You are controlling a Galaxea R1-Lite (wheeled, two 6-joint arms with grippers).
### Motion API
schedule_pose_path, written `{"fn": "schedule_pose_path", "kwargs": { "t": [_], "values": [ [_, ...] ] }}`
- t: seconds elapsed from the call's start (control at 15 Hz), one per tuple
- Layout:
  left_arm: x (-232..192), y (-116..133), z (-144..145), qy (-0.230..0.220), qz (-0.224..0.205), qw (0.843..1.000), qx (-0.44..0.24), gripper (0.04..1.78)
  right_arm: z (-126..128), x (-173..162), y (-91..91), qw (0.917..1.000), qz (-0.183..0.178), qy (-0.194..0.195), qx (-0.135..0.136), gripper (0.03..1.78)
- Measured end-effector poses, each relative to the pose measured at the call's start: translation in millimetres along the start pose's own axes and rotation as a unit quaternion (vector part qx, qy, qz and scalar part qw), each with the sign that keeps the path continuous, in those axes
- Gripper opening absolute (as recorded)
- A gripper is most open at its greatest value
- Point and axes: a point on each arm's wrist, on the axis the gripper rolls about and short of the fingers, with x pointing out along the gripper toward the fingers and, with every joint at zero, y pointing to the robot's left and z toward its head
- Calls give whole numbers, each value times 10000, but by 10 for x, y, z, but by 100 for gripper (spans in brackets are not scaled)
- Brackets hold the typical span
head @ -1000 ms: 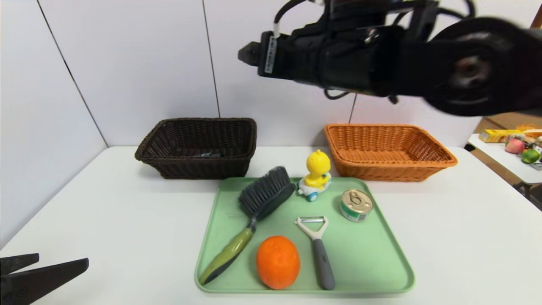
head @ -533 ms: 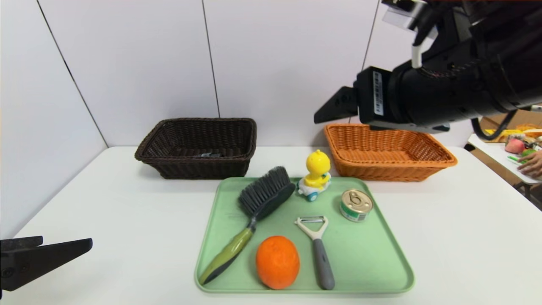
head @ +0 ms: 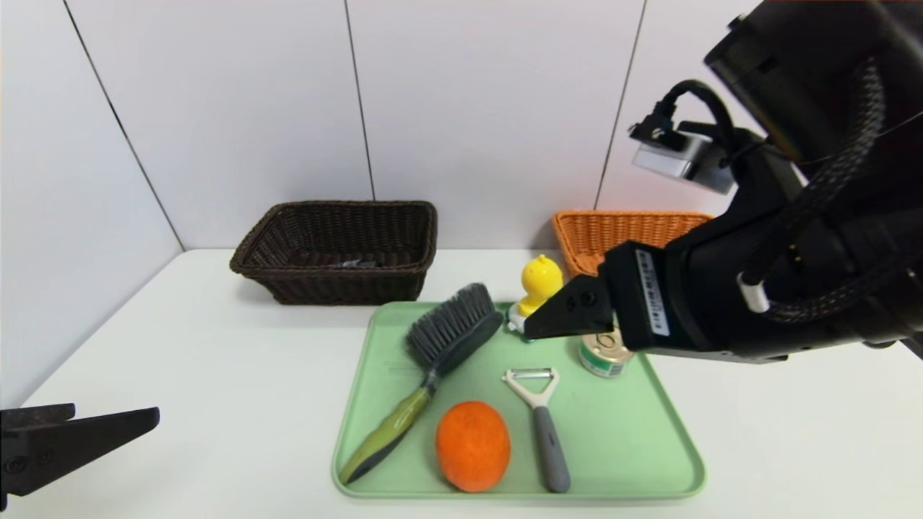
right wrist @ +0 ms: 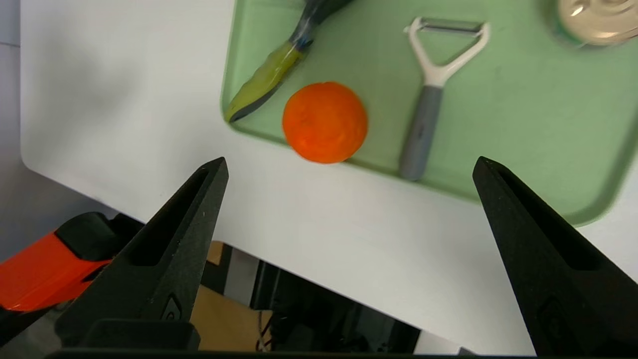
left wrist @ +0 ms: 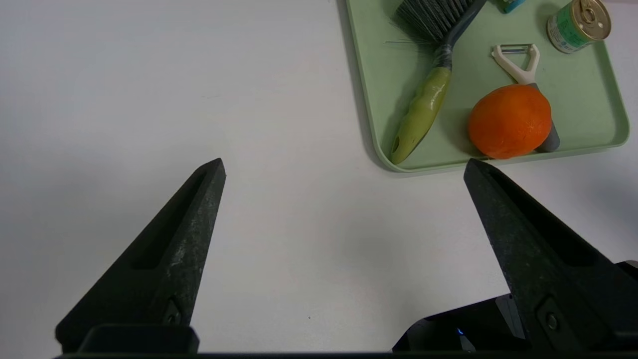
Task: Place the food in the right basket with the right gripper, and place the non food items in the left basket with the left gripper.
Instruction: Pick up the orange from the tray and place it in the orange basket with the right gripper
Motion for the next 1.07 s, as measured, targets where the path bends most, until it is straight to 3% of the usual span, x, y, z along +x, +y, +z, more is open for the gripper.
{"fn": "schedule_pose_path", "kwargs": {
  "t": [0.27,0.53,1.07],
  "values": [
    [-43,9,-41,-40,-10,10000,-6,169,-101,465,224,9984,-411,362,130,169],
    [-75,27,-110,-62,-17,10000,-69,169,-204,983,456,9935,-1102,236,180,169],
    [-102,68,-251,-30,-10,10000,-72,169,-327,1457,592,9886,-1409,526,-82,169]
  ]
}}
